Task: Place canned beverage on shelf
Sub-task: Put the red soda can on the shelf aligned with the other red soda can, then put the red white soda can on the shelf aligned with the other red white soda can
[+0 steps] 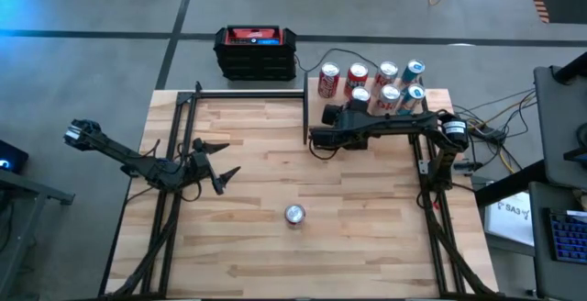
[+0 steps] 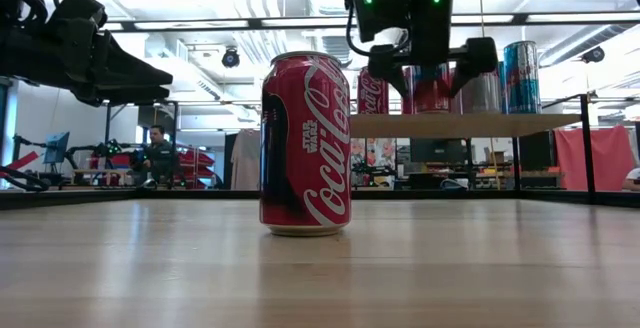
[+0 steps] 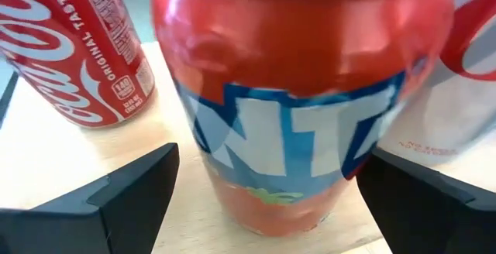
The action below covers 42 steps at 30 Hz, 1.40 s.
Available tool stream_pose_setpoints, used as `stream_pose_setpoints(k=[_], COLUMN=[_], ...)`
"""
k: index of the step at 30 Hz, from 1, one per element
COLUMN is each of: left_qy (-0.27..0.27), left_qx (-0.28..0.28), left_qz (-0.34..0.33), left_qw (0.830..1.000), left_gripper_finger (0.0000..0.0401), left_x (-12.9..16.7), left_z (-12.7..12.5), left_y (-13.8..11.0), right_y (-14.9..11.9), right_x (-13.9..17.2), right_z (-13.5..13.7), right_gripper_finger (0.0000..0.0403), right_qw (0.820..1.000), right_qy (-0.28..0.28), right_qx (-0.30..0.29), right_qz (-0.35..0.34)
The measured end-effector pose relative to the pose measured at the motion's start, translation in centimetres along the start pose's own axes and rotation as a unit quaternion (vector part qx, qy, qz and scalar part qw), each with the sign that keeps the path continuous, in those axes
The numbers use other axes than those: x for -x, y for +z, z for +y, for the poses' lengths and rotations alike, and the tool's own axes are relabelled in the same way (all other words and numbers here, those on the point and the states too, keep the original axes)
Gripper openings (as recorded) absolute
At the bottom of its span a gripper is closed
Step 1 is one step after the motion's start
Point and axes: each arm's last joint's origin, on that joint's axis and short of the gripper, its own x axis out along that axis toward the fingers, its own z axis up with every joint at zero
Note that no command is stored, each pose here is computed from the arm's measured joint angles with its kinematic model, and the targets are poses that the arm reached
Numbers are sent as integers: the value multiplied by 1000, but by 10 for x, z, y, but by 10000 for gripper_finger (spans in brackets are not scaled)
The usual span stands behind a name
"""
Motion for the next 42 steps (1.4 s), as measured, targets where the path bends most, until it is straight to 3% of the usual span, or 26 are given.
stream_pose_setpoints(k=[16, 23, 28, 34, 42], left_qy=[0, 0, 0, 0, 0], left_qx=[0, 0, 0, 0, 0], left_qz=[0, 0, 0, 0, 0], left_qw=[1000, 1000, 1000, 1000, 1000], left_gripper_finger=[400, 400, 400, 400, 400], left_x=[0, 0, 0, 0, 0], left_z=[0, 0, 0, 0, 0], left_y=[0, 0, 0, 0, 0], right_y=[4, -1, 1, 15, 13], right_x=[-1, 3, 14, 44, 82], right_z=[3, 0, -6, -15, -28], right_gripper_finger=[368, 368, 368, 368, 368], right_qw=[1000, 1000, 995, 978, 925], right_qy=[10, -1, -12, 6, 65], right_qx=[-3, 9, 29, 67, 156], right_qz=[-22, 26, 98, 198, 340])
